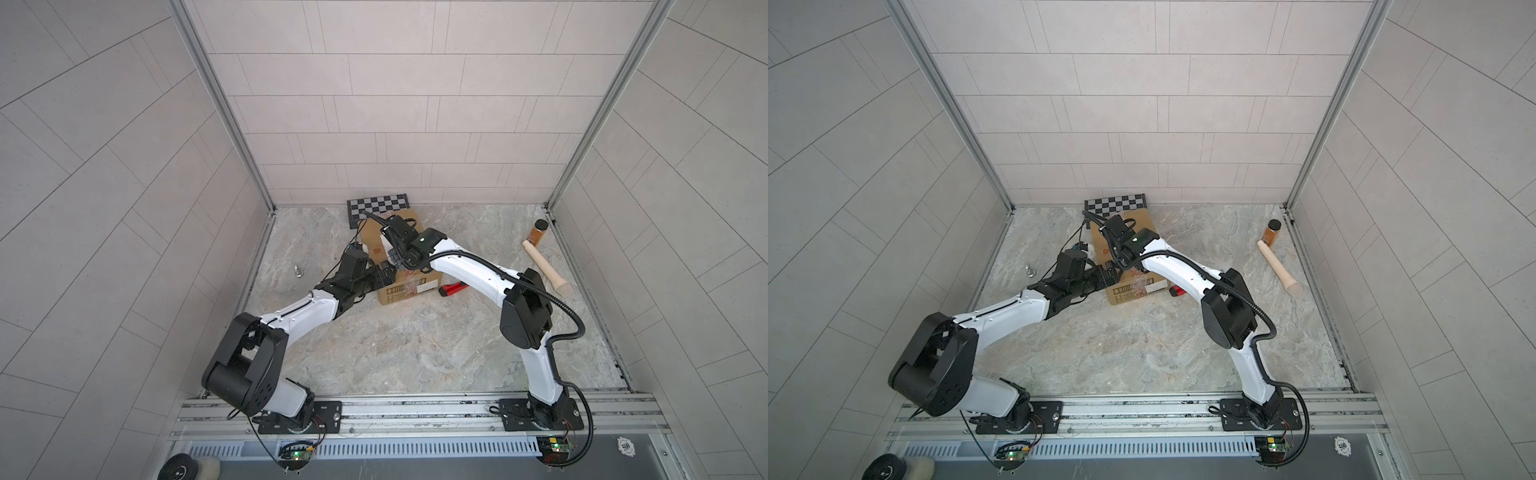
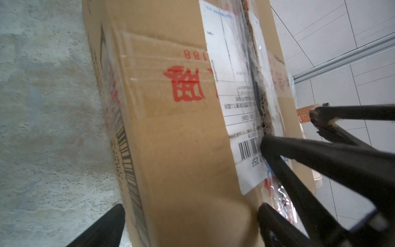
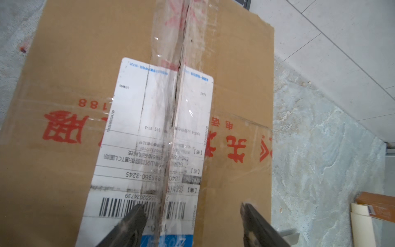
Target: Unpack the express box
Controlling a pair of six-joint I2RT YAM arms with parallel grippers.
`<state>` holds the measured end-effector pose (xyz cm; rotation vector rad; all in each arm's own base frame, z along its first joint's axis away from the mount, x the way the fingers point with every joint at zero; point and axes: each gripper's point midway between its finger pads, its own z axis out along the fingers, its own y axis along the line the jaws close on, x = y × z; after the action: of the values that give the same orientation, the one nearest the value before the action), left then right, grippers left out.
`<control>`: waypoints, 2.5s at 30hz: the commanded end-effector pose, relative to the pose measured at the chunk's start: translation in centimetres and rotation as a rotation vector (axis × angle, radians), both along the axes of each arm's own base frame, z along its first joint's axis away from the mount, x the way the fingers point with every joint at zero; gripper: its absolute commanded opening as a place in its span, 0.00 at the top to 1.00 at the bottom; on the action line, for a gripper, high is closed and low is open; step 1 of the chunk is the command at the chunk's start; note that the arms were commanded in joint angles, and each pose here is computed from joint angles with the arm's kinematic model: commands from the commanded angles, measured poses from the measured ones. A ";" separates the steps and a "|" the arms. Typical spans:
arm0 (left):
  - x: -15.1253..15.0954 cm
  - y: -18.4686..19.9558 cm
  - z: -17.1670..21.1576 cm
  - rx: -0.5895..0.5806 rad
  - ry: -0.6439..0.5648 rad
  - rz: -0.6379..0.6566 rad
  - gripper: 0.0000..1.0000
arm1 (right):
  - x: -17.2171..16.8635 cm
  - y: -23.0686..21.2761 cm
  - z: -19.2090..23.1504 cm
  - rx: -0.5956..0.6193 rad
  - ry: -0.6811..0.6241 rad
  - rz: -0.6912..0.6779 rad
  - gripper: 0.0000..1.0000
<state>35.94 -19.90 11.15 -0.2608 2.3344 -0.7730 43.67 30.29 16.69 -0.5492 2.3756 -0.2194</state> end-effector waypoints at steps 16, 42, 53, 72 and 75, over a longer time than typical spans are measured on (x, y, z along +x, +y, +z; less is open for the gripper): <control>-5.2 4.5 -10.1 0.211 0.279 0.079 0.00 | 1.3 -4.5 1.0 -0.295 -0.071 -0.087 0.40; -1.2 2.2 2.9 0.018 -0.028 0.003 0.00 | 1.8 -4.6 3.8 0.200 0.030 -0.115 0.24; 3.8 2.8 4.1 0.042 -0.053 -0.030 0.00 | 3.5 -5.5 1.0 0.588 0.110 -0.145 0.20; -0.6 3.7 -2.6 0.003 0.108 0.009 0.00 | 2.4 -0.6 0.9 0.547 0.208 -0.059 0.27; -1.5 4.3 -3.9 0.017 0.134 0.024 0.00 | 1.7 -1.5 3.9 0.351 0.073 -0.028 0.26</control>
<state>37.29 -16.19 11.26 -0.3050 2.3134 -0.7938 46.80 29.87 16.39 -0.2610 2.5007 0.4445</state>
